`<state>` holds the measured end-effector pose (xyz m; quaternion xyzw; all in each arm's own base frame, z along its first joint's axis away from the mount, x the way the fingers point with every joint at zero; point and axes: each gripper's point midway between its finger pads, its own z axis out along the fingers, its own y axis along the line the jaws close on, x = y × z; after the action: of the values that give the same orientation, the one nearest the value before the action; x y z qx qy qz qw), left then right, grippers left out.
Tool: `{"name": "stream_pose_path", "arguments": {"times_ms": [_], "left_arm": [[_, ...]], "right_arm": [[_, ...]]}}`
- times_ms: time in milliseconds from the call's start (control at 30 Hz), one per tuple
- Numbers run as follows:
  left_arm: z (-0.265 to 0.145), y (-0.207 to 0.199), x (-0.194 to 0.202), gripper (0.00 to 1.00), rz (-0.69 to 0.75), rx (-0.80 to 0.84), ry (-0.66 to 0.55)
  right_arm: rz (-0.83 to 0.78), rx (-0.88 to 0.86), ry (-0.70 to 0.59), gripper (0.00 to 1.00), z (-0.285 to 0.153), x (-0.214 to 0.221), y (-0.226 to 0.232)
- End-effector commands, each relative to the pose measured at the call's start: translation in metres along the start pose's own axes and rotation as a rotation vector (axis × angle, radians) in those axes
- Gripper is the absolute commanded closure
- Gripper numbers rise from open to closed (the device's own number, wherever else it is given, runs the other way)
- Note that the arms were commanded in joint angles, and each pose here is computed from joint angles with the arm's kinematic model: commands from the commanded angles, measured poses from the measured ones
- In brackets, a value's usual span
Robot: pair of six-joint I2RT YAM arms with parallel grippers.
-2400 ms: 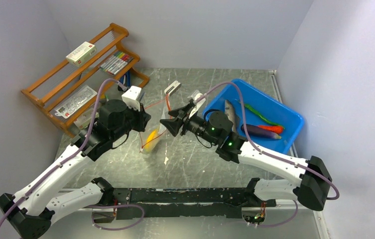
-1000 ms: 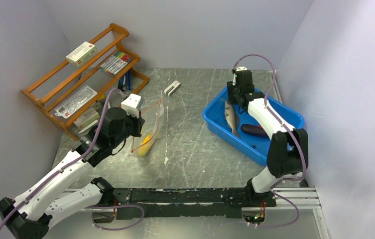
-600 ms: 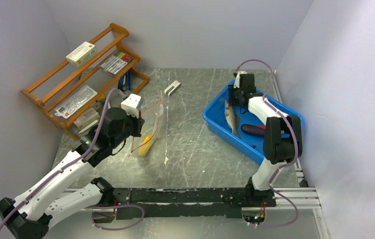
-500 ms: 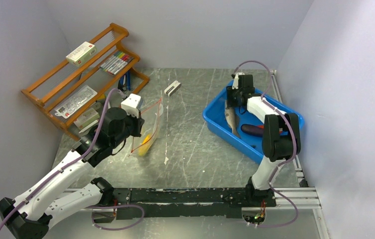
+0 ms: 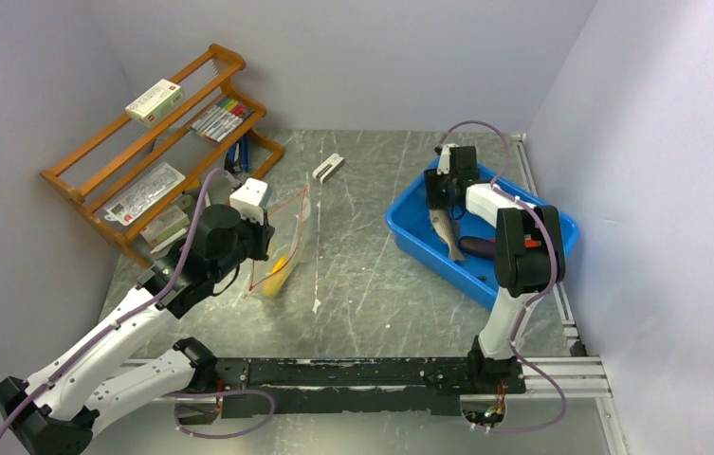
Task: Place the food in the zip-top bag and seal the zipper
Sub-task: Pick up the fake fish from the bin.
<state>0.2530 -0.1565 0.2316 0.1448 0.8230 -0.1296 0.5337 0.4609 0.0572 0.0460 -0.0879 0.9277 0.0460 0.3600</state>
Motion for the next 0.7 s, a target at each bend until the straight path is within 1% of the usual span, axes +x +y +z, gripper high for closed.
{"name": "stream_pose_path", "arguments": {"times_ms": [0,100,233,300,667], "left_arm": [[0.000,0.004,-0.006,0.93,0.000,-0.017,-0.034],[0.000,0.004,-0.006,0.93,-0.001,-0.017,-0.034],[-0.001,0.005,-0.007,0.93,-0.002,-0.021,-0.038],[-0.001,0.006,-0.007,0.93,-0.002,-0.023,-0.038],[-0.004,0.006,-0.009,0.93,-0.006,-0.022,-0.048]], "right_arm": [[-0.018,-0.004,-0.018,0.49,0.003,-0.006,-0.003],[-0.019,0.004,-0.031,0.53,0.000,-0.009,-0.004],[-0.021,0.020,-0.058,0.64,-0.008,-0.016,-0.006],[-0.019,0.021,-0.074,0.68,-0.014,-0.021,-0.005],[0.013,0.019,-0.141,0.73,-0.048,-0.035,0.000]]}}
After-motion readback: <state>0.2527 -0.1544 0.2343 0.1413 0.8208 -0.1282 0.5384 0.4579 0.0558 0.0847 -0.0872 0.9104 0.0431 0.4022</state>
